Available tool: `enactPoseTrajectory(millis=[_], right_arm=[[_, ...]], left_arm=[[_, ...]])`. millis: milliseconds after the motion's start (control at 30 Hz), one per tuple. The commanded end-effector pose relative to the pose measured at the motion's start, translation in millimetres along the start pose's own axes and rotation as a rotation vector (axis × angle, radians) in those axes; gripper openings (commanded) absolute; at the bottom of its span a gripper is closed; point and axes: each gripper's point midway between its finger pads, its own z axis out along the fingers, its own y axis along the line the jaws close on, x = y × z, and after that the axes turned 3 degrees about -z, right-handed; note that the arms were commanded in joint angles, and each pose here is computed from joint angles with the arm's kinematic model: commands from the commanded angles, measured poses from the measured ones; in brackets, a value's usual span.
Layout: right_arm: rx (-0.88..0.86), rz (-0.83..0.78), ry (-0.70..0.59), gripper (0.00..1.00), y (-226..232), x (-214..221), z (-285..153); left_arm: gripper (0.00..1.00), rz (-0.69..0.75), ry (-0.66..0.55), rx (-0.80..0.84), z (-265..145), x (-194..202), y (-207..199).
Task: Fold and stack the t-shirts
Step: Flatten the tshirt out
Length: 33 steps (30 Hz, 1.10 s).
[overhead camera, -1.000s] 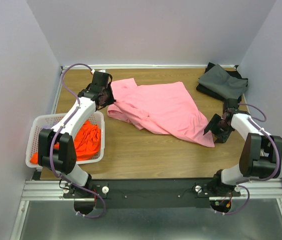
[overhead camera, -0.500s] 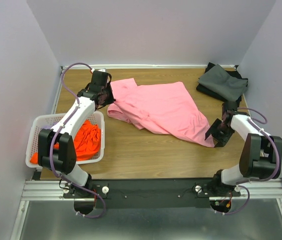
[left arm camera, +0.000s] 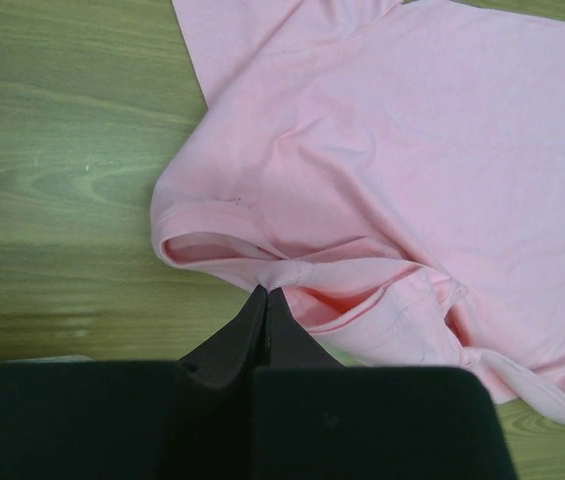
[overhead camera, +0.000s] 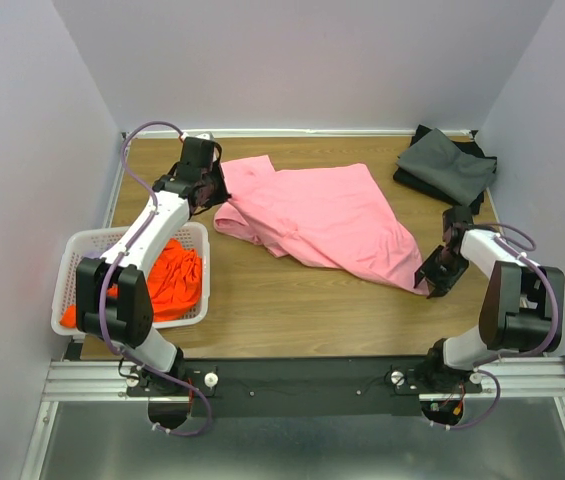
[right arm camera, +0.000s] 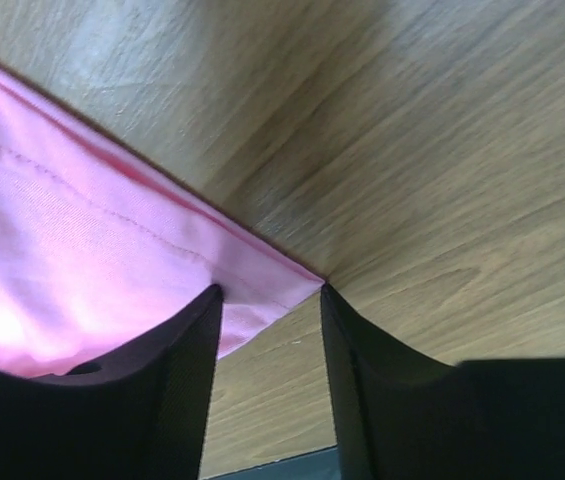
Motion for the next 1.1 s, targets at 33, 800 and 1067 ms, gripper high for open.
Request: enactPoseTrajectory(millis=[33,800,1067], right_arm=[[0.078,0.031,0.028,0.40,-16.3,11.4,12.6],[-0.389,-0.070,-0.703,0.02,113.7,-197.5,-281.8],[-0.559,-0.112,-1.025,0.02,97.7,-177.0,-414.6]], left_arm=[[0.00,0.013,-0.030,0.030,-0.9,-15.6,-6.6],[0.00,0.068,-0.585,0.405,-184.5,-190.3,-113.1],[0.00,0.154,-0.832,0.562,-314.0,-194.7,-124.6]])
